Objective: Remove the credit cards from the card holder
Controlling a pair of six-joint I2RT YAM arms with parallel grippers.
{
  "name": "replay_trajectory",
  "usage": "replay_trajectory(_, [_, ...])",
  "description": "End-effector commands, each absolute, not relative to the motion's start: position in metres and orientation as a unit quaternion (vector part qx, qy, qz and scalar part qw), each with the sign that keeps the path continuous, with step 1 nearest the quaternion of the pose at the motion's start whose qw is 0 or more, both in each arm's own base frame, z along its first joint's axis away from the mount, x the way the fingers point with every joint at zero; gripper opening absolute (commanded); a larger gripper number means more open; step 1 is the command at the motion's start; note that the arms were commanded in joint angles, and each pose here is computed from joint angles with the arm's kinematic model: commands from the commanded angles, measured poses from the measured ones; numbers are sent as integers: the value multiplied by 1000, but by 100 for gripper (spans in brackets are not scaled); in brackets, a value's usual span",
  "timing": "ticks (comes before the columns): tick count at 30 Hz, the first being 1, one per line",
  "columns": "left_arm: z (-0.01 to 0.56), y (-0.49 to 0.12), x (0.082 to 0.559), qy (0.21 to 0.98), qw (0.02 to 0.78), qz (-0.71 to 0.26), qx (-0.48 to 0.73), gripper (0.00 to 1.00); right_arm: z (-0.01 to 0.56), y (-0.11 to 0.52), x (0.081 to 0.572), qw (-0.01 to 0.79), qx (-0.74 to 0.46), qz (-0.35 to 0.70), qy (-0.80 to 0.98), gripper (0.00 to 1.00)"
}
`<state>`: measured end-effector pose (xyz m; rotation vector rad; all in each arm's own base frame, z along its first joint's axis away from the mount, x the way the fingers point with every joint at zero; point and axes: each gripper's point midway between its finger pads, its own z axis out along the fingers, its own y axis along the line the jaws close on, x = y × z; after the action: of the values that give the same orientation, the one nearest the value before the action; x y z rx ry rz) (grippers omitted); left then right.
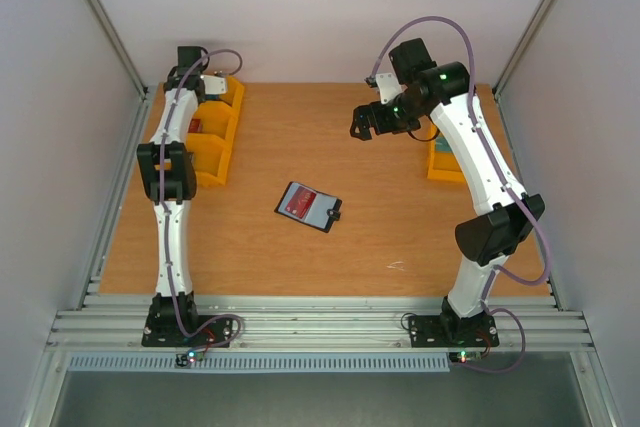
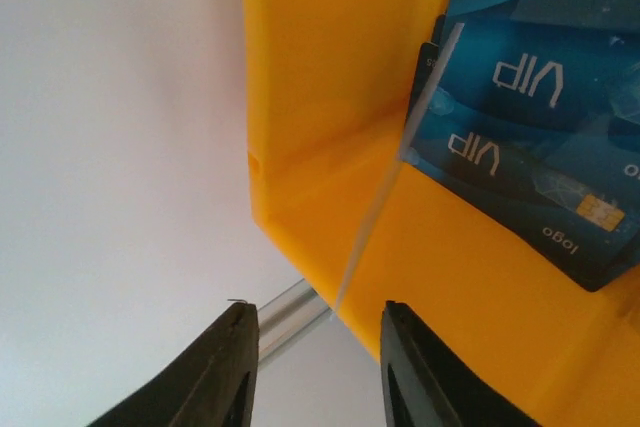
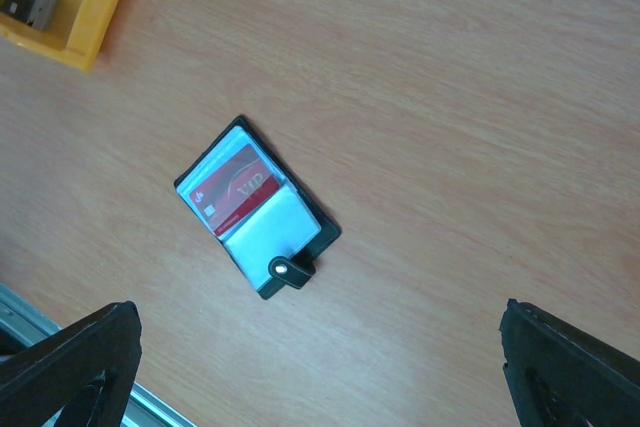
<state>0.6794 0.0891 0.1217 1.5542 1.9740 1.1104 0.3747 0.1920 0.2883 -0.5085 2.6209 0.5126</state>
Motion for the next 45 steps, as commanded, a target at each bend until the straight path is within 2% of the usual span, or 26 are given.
replay_trajectory(1, [143, 89, 685, 705, 224, 410, 533, 44, 290, 193, 377, 214, -187, 192, 939, 98])
replay_trajectory(10, [194, 89, 674, 703, 245, 421, 518, 75, 298, 194, 371, 218, -185, 203, 937, 99])
replay_trajectory(14, [225, 93, 666, 700, 253, 438, 504, 83, 306, 191, 370, 230, -173, 213, 934, 99])
replay_trajectory(19, [304, 84, 647, 715, 333, 445, 424, 92, 335, 183, 371, 282, -120, 279, 910, 98])
replay_trajectory(23, [338, 54, 594, 769, 396, 338, 371, 93, 336, 191, 362, 280, -95, 320, 900, 98])
replay_trajectory(27, [355, -3, 523, 820, 436, 160, 334, 93, 319, 213, 349, 241, -74, 381, 889, 99])
replay_trajectory(30, [360, -79, 458, 840, 426, -58, 330, 93, 298, 223, 342, 215, -63, 385, 896, 96])
replay_trajectory(32, [355, -111, 426, 856, 391, -182, 284, 92, 283, 230, 339, 201, -51, 380, 902, 93])
replay_trajectory(34, [343, -133, 404, 863, 354, -256, 253, 92, 266, 241, 337, 183, -36, 385, 904, 90])
replay_trajectory(40, [268, -176, 358, 892, 250, -315, 205, 91, 195, 282, 325, 96, -23, 385, 918, 81])
replay_trajectory(45, [194, -180, 347, 919, 163, -334, 134, 89, 147, 300, 328, 37, 27, 414, 909, 68])
